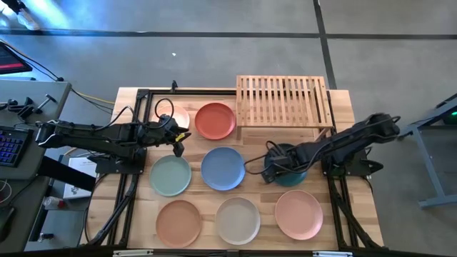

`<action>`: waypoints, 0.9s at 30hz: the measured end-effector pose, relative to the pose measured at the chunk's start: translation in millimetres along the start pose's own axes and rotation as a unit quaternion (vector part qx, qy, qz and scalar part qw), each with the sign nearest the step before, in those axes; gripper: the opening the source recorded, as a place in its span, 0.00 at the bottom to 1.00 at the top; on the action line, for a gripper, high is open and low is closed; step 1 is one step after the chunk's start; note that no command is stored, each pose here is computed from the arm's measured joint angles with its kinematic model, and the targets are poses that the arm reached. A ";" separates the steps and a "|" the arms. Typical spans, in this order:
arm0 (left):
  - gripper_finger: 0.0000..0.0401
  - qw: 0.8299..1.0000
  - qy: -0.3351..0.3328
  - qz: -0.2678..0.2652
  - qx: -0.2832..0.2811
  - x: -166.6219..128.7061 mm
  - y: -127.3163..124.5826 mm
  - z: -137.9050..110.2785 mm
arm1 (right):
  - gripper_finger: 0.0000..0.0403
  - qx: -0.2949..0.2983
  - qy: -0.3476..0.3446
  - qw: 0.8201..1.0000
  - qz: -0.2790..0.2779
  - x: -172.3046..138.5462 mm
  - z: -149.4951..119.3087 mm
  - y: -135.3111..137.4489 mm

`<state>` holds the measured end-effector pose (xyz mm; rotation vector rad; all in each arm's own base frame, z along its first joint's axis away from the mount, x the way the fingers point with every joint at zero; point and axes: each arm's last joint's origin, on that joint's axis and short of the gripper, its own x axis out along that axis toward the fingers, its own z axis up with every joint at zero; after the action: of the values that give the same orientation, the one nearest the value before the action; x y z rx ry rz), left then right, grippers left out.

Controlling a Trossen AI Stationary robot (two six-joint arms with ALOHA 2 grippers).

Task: Place and stack plates onto a shelf
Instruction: Put the green plate on the shelf

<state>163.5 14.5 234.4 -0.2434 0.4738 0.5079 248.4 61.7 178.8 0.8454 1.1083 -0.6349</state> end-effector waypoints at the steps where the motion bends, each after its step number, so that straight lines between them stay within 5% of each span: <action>1: 0.22 1.000 0.000 0.000 0.000 0.0 0.0 0.0 | 0.19 -0.005 0.003 1.000 0.003 2.7 -0.1 1.5; 27: 0.22 1.000 -0.009 -0.004 -0.004 0.0 -0.7 1.9 | 0.19 -0.049 -0.004 0.999 -0.001 24.8 -6.9 10.9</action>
<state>164.6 14.5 236.1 -0.2488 0.4525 0.5046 261.9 72.6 157.0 0.7575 1.1235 -0.5801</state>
